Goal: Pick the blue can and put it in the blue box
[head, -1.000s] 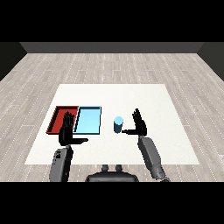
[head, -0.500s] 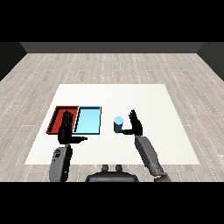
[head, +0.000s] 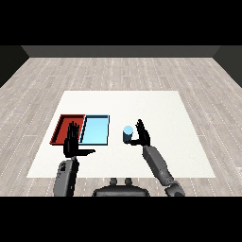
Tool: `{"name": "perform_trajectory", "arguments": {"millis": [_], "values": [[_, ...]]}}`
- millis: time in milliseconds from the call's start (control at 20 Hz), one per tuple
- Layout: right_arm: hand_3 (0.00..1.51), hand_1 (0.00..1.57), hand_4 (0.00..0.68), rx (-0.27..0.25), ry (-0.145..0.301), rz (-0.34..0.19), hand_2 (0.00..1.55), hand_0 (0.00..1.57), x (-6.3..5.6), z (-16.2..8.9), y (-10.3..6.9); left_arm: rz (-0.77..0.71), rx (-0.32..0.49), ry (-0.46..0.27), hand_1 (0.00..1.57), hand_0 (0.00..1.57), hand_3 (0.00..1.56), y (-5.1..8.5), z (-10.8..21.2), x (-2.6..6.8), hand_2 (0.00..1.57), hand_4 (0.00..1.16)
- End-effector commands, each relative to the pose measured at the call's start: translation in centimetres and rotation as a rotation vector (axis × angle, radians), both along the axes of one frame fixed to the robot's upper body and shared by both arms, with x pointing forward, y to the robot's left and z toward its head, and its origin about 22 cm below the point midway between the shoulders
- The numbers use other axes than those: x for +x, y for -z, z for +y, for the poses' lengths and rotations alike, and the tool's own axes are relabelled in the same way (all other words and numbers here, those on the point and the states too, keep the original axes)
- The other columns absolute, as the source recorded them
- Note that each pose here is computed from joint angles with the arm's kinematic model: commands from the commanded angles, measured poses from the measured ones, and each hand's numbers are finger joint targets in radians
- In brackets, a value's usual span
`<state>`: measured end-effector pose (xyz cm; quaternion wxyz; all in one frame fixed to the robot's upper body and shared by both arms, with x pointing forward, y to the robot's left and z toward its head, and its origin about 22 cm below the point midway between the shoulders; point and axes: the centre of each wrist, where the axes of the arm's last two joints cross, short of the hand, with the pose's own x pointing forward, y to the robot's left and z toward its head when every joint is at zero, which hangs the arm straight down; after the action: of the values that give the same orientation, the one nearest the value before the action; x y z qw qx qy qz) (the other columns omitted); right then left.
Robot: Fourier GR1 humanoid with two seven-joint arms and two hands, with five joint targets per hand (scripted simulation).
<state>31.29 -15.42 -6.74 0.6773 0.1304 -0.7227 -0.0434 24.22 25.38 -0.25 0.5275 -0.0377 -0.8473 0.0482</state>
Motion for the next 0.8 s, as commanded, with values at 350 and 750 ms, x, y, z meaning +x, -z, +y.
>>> {"name": "perform_trajectory", "arguments": {"millis": [350, 750], "values": [[0.00, 0.00, 0.000, -0.014, -0.017, -0.004, 0.00, 0.00, 2.1, 2.4, -0.4, -0.006, 0.008, -0.004, 0.00, 0.00, 0.00, -0.2, -0.1, 1.51, 0.00, 0.00], [0.00, 0.00, 0.000, -0.019, -0.033, 0.018, 0.00, 0.00, 0.8, 3.6, 0.7, -0.010, 0.018, -0.025, 0.00, 0.00, 0.00, -2.4, 1.1, 0.25, 0.00, 0.00]]}}
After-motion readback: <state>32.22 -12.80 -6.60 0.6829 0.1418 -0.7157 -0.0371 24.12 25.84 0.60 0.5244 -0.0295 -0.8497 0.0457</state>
